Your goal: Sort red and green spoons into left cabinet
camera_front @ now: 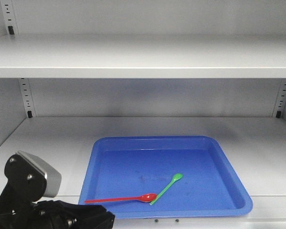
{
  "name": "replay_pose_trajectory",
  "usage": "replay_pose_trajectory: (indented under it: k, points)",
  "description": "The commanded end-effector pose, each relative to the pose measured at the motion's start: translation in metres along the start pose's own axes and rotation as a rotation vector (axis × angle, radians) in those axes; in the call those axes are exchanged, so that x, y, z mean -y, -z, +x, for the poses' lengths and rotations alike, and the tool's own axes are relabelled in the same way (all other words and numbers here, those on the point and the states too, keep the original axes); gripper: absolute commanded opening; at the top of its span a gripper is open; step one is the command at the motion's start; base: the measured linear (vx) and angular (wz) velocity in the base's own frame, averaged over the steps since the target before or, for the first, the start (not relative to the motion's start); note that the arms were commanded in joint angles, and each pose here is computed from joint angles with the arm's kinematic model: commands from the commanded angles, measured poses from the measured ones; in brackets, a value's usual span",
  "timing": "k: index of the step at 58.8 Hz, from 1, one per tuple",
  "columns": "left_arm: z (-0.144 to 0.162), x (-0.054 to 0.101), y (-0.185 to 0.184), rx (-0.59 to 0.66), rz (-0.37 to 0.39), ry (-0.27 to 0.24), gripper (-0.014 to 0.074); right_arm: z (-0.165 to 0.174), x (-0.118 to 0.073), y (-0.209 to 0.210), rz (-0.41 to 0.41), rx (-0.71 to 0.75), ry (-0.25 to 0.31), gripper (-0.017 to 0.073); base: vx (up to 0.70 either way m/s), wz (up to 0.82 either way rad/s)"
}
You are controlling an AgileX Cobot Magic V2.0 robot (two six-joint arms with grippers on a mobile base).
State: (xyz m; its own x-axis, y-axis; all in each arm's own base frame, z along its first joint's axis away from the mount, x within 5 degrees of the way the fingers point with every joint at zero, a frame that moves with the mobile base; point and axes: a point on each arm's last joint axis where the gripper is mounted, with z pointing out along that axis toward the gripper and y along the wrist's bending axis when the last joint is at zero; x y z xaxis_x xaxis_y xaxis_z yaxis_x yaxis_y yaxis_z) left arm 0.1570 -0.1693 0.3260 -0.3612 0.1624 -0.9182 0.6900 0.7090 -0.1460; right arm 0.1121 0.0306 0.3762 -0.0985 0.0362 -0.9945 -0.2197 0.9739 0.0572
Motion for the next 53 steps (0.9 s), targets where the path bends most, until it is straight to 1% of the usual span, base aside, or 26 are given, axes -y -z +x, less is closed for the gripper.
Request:
replay_pose_trajectory:
  k: [1,6,10,18,19,22,30,32,34,36,38,41,44,48,53]
  points:
    - [-0.021,0.004,0.005,0.16,0.023,-0.001,-0.0001,-0.016,-0.004,0.003,-0.042,0.093,0.02,-0.0009,0.0,0.0]
    - [-0.021,0.004,0.002,0.161,0.019,-0.028,-0.0001,-0.016,-0.004,0.003,-0.042,0.095,0.027,-0.0009,0.0,0.0]
    - [-0.021,0.001,0.002,0.162,0.008,-0.025,-0.0001,-0.016,-0.004,0.003,-0.042,0.095,0.042,-0.0009,0.0,0.0]
    - [-0.023,-0.015,0.003,0.172,-0.056,0.0,-0.0001,-0.016,-0.004,0.003,-0.039,0.094,0.071,-0.0009,0.0,0.0]
    - [-0.04,-0.039,0.021,0.316,-0.175,-0.11,0.0,-0.013,-0.009,0.003,-0.089,0.066,0.178,-0.0009,0.0,0.0]
    - [-0.042,-0.047,0.023,0.33,-0.213,-0.118,0.0,-0.013,-0.009,0.003,-0.089,0.066,0.178,-0.0009,0.0,0.0]
    - [-0.047,-0.07,0.033,0.378,-0.315,-0.102,0.0,-0.013,-0.009,0.003,-0.089,0.066,0.178,-0.0009,0.0,0.01]
    - [-0.049,-0.074,0.038,0.397,-0.341,-0.107,0.0,-0.013,-0.009,0.003,-0.089,0.066,0.178,-0.0009,0.0,0.0]
    - [-0.05,-0.078,0.042,0.402,-0.365,-0.126,0.0,-0.013,-0.009,0.003,-0.089,0.066,0.178,-0.0009,0.0,0.0]
    - [-0.052,-0.078,0.048,0.418,-0.382,-0.147,0.0,-0.013,-0.009,0.003,-0.089,0.066,0.178,-0.0009,0.0,0.0]
    - [-0.053,-0.079,0.053,0.427,-0.403,-0.182,0.0,-0.013,-0.009,0.003,-0.089,0.066,0.178,-0.0009,0.0,0.0]
    - [-0.055,-0.08,0.064,0.444,-0.431,-0.212,0.0,-0.013,-0.009,0.003,-0.089,0.066,0.179,-0.0009,0.0,0.0]
    - [-0.056,-0.08,0.075,0.467,-0.456,-0.219,0.0,-0.013,-0.009,0.003,-0.089,0.066,0.179,-0.0009,0.0,0.0]
    - [-0.051,-0.079,0.089,0.494,-0.488,-0.216,0.0,-0.013,-0.009,0.003,-0.089,0.066,0.179,-0.0009,0.0,0.0]
    - [-0.034,-0.076,0.104,0.507,-0.515,-0.213,0.0,-0.013,-0.009,0.003,-0.089,0.066,0.179,-0.0009,0.0,0.0]
